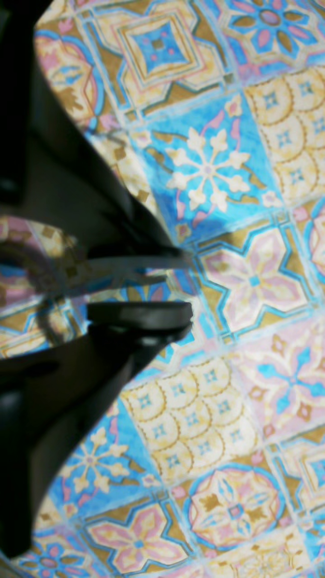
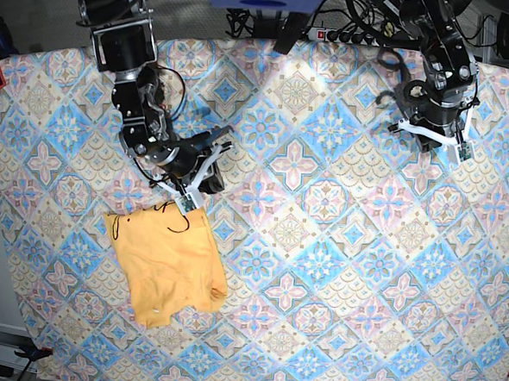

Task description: Fold the T-shirt properly

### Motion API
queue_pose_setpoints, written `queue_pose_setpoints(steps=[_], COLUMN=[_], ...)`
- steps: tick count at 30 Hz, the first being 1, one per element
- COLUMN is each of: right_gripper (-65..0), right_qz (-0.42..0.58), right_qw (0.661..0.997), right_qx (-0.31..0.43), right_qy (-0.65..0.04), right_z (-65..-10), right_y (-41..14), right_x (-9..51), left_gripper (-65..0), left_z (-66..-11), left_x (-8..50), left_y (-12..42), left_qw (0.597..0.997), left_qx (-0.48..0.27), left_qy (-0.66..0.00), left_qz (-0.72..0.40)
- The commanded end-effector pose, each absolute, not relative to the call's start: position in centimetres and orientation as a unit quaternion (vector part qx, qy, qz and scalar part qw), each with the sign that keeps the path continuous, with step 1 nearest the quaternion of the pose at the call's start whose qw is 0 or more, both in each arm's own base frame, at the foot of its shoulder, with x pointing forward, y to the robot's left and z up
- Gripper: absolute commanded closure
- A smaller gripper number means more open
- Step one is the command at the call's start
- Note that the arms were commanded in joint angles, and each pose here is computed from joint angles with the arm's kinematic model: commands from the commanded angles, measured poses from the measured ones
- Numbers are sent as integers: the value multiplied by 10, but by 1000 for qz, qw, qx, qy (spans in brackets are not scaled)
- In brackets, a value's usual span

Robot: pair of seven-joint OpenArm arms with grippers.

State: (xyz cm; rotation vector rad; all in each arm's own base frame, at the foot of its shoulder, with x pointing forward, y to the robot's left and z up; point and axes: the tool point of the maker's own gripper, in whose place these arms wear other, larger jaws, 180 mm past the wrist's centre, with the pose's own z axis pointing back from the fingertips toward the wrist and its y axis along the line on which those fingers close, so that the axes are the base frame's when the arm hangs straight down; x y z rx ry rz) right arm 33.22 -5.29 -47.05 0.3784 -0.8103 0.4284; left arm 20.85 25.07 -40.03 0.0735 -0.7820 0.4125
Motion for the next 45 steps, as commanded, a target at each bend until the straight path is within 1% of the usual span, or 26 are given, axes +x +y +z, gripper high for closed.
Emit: queue_pose_setpoints(steps=[1, 7, 12, 20, 23, 31, 38, 40, 45], right_gripper=[-67, -69, -69, -70, -71, -70, -67, -67, -67], right_qz=[189, 138, 134, 107, 100, 170, 184, 192, 239], right_qw=[865, 879, 885, 884, 879, 866, 862, 872, 862], right_qx=[178, 162, 151, 157, 175, 187, 186, 176, 152], right_qy=[-430, -426, -420, -427, -433, -431, -434, -415, -420], right_z=[-448, -458, -462, -470, -467, -459, -454, -467, -450], right_y=[-62, -95, -109, -115, -97, -56, -51, -63, -78], right_x=[354, 355, 370, 390, 403, 423, 424, 402, 368], left_gripper=[-131, -131, -131, -131, -131, -131, -131, -131, -131], left_z=[-391, -389, -388, -388, -388, -388, -390, -391, -403], left_x=[215, 221, 222, 222, 222, 222, 219, 218, 207], left_y=[252, 252, 252, 252, 252, 252, 251, 251, 243], left_qw=[897, 894, 894, 894, 894, 894, 895, 897, 918], left_qx=[37, 34, 34, 34, 34, 34, 34, 34, 20], left_qy=[-396, -401, -402, -402, -402, -402, -399, -396, -343], left_qz=[196, 196, 196, 196, 196, 196, 195, 195, 196])
